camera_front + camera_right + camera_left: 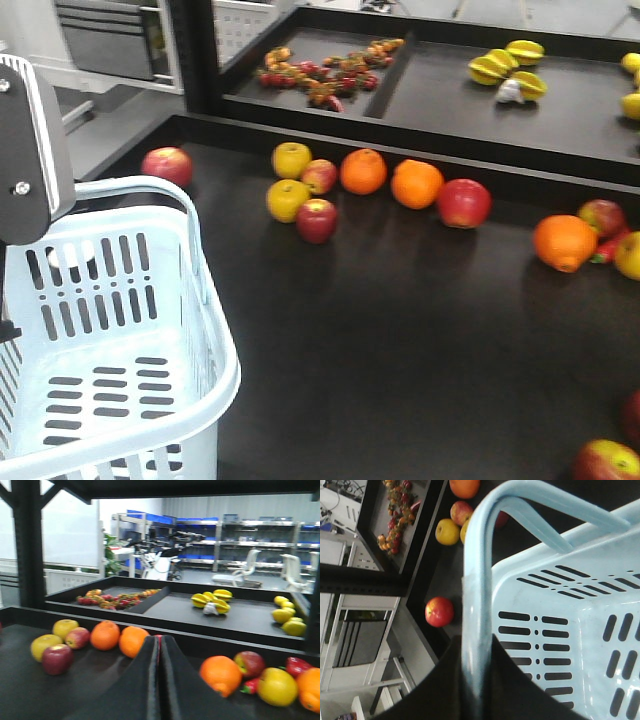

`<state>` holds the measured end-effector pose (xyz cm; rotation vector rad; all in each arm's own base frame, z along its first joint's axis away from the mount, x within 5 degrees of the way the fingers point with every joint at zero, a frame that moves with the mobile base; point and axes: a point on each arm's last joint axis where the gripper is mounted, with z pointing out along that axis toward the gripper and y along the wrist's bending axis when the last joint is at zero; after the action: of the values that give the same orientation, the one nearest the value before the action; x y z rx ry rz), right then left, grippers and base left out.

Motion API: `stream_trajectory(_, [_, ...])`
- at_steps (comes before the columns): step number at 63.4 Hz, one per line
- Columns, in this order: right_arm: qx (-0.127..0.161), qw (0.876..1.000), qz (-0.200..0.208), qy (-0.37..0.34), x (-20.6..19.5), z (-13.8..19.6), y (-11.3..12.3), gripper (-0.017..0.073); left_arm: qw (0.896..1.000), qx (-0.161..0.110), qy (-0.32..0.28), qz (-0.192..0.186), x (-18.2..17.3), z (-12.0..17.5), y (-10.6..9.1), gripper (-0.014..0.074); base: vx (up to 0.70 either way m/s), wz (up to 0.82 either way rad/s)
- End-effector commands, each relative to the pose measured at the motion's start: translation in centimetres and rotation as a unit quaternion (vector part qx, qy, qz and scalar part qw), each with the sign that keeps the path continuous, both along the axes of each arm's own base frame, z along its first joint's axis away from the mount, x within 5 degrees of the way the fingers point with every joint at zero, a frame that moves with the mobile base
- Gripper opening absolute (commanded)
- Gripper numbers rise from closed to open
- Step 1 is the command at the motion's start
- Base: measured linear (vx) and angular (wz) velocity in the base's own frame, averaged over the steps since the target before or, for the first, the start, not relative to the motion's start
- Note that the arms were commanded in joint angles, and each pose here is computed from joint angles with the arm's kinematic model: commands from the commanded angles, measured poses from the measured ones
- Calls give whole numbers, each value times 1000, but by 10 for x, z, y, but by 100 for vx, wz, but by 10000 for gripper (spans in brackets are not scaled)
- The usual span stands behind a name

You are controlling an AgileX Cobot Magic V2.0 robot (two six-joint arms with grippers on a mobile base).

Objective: Pick three apples into basket with both arms
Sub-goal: 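Drive alongside the fruit table, basket held in the left gripper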

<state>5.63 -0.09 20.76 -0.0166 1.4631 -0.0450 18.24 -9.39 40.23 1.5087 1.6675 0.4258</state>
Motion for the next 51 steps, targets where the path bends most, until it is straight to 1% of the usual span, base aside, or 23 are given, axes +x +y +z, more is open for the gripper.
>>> stream_trajectory(1, [-4, 999, -3, -33, -1, 2, 0, -7, 998, -33, -54, -4, -2, 19, 0, -7, 2, -46])
stream_trajectory(22, [-4, 999, -3, -33, -1, 2, 0, -7, 998, -33, -54, -4, -2, 19, 0, -7, 1, -42])
stream_trajectory(51, [-4, 999, -3, -33, -1, 2, 0, -7, 998, -33, -53, -4, -1, 19, 0, -6, 1, -32])
